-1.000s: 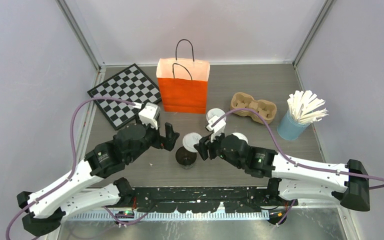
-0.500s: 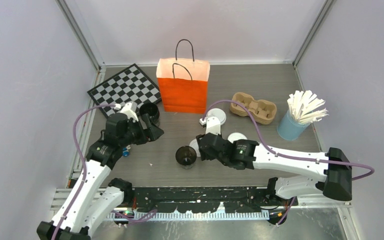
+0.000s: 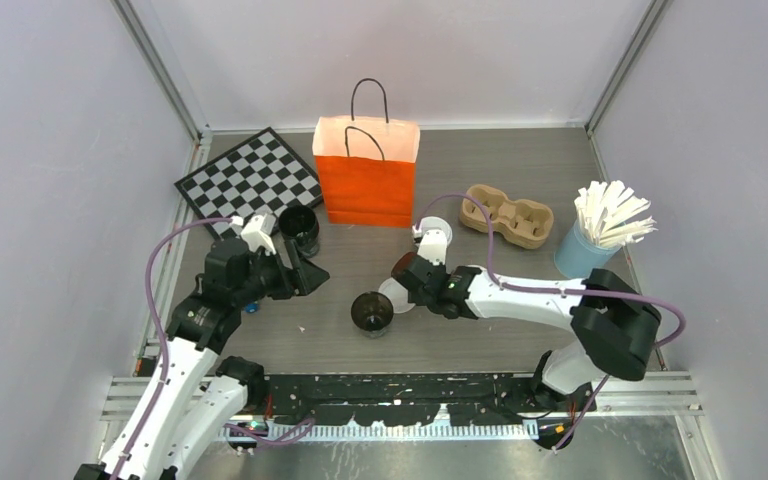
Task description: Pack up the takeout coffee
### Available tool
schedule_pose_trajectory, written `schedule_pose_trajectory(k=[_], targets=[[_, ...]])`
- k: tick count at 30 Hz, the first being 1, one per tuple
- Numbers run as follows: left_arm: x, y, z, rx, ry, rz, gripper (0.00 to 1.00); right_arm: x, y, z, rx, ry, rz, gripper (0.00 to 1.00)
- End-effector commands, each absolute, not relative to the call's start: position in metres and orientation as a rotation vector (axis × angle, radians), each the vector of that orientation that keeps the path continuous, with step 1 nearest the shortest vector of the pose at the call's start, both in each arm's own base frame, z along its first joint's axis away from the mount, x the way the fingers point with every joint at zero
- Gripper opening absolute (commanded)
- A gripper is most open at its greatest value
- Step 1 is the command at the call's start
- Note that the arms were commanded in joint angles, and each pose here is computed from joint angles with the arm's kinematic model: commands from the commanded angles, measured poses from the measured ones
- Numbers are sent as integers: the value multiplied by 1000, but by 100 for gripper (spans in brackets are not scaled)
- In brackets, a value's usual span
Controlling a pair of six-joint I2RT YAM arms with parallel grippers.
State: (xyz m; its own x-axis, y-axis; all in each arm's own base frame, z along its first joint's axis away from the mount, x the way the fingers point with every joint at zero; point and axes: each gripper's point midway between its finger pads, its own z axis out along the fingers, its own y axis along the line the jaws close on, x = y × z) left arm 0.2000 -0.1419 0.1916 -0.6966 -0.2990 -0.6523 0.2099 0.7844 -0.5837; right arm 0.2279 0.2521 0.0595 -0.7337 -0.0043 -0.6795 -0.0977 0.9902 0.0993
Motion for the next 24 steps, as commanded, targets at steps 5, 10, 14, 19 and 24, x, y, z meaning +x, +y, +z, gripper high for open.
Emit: schedule_pose_trajectory(k=[5,10,14,19,24], targets=[[193,-147,205,-1,2150,-881,71,261,266,56,116,2276,205,32],[192,-149,204,2,2161,-899,71,263,265,39,105,2300,146,30],[191,-151,202,12,2175,-909,71,264,261,32,94,2312,93,28],[190,-151,203,18,2175,-906,70,265,261,38,67,2297,99,9],[191,-153,211,33,2166,-924,69,269,258,74,20,2231,122,0]])
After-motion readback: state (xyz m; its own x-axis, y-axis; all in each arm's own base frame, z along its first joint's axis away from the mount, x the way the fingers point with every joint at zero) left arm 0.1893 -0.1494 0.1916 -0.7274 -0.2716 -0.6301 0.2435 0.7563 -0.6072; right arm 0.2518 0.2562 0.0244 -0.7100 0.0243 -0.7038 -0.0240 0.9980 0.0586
